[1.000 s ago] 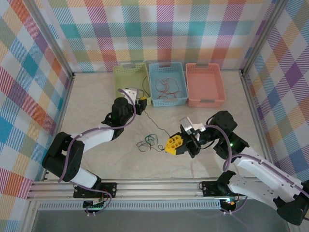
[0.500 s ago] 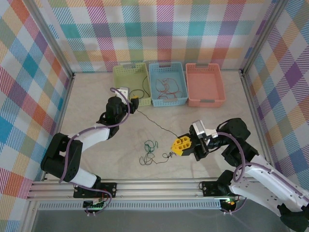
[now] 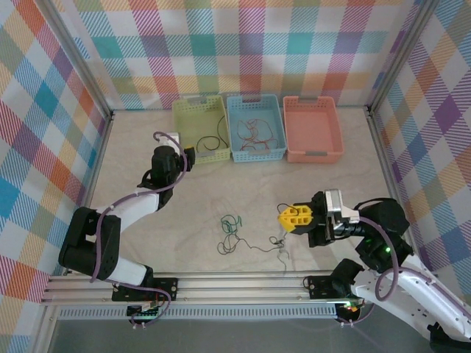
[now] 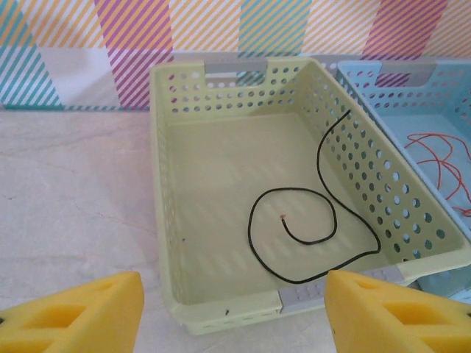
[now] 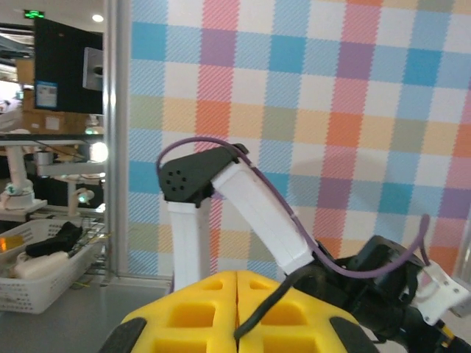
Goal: Untangle the cables
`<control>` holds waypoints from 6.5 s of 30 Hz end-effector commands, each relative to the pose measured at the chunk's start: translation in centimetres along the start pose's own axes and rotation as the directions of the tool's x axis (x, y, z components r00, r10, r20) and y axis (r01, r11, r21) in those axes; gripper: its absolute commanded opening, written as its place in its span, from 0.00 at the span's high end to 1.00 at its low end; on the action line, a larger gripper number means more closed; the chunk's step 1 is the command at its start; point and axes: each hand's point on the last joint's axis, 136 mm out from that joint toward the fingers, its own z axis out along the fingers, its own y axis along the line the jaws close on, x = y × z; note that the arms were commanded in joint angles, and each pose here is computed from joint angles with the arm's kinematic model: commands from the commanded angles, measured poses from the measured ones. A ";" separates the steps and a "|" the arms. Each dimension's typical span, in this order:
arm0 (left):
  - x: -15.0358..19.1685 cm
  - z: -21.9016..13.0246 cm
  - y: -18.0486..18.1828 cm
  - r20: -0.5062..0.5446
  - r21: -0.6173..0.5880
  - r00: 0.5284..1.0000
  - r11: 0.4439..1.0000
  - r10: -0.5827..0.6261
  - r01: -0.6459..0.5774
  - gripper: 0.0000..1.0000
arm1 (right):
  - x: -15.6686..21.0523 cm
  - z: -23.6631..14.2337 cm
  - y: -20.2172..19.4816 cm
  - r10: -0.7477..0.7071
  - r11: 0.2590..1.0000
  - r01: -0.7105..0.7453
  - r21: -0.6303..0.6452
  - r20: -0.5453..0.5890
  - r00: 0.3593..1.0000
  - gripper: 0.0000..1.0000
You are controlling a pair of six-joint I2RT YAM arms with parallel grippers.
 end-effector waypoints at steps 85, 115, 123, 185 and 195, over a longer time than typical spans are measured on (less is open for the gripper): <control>5.7 -16.6 -20.7 -0.089 0.743 0.907 0.634 0.412 -0.216 1.00 | -2.4 -8.8 -29.3 0.140 0.414 -0.170 0.894 0.121 0.983 1.00; 4.8 -15.6 -16.4 0.012 0.607 0.945 0.748 0.328 -0.267 1.00 | 0.0 -16.8 -32.1 0.342 0.301 -0.547 0.781 0.447 0.826 1.00; 5.1 -15.2 -16.9 0.019 0.617 0.949 0.743 0.314 -0.258 1.00 | 1.0 -12.6 -34.0 0.423 0.368 -0.551 0.750 0.393 0.817 1.00; 3.9 -14.8 -10.6 0.157 0.381 0.984 0.914 0.088 -0.142 1.00 | 5.7 15.7 -42.8 0.476 0.789 -0.439 0.431 0.023 0.879 1.00; 3.9 -15.0 -10.3 0.161 0.381 0.984 0.915 0.075 -0.132 1.00 | 20.3 16.9 -47.6 0.651 0.634 -0.589 0.502 0.065 0.756 0.94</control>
